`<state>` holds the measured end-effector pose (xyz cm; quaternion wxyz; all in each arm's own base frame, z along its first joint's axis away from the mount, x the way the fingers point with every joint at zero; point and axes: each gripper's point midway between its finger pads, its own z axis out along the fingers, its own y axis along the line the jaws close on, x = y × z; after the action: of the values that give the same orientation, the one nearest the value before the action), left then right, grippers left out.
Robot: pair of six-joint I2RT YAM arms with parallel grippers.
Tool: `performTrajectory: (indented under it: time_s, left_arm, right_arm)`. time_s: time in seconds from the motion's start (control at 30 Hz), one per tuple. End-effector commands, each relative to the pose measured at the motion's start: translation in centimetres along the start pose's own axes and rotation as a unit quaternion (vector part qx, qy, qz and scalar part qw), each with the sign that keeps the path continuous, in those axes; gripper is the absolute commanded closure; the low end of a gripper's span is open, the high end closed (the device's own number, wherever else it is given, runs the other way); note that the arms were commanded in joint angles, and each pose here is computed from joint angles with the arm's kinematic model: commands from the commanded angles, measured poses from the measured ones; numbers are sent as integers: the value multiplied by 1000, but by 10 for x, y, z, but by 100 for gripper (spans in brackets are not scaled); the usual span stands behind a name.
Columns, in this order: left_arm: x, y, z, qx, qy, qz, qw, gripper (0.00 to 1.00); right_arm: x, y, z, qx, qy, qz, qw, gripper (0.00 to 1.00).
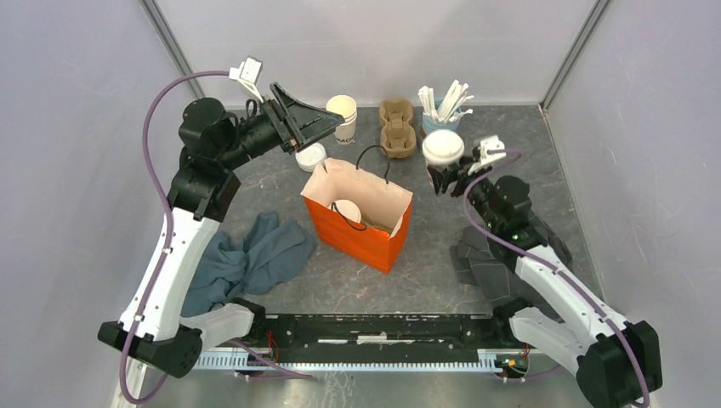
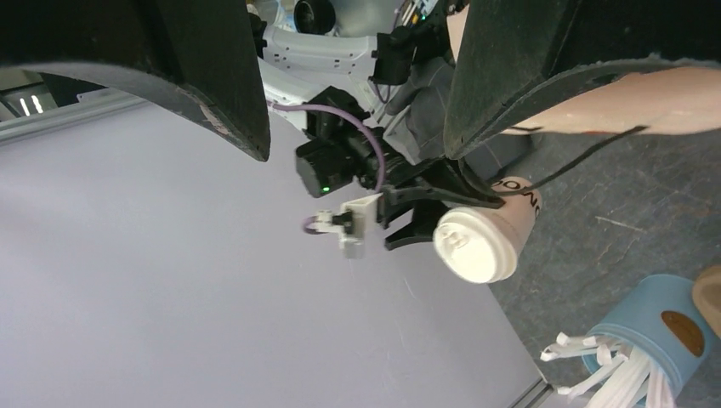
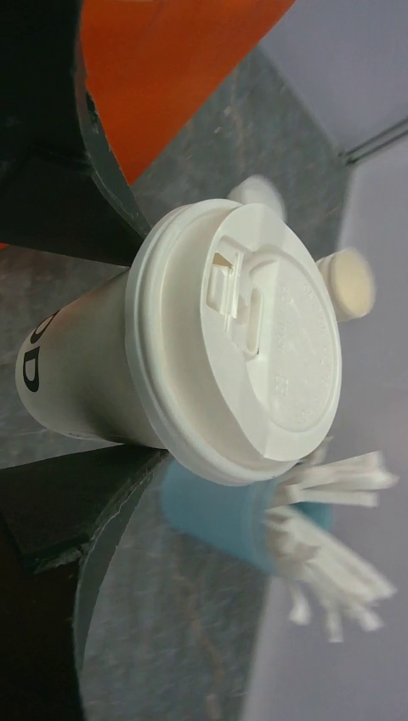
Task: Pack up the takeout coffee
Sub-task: Place the coffee cup at the center of the board.
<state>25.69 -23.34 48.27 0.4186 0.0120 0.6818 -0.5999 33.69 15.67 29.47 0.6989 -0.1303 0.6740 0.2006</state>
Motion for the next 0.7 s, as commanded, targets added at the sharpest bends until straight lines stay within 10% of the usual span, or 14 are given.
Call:
performTrajectory:
  time_s: [0.0,0.67]
  left_arm:
    - [12,-16,-24,-1,15,33,999,20]
    - [49,8,-50,-43,50,23,998,21]
  right_arm:
    - [6,-25,-17,62,-72,-27,995,23]
    - [118,-28,-48,43,-82,-45,995,22]
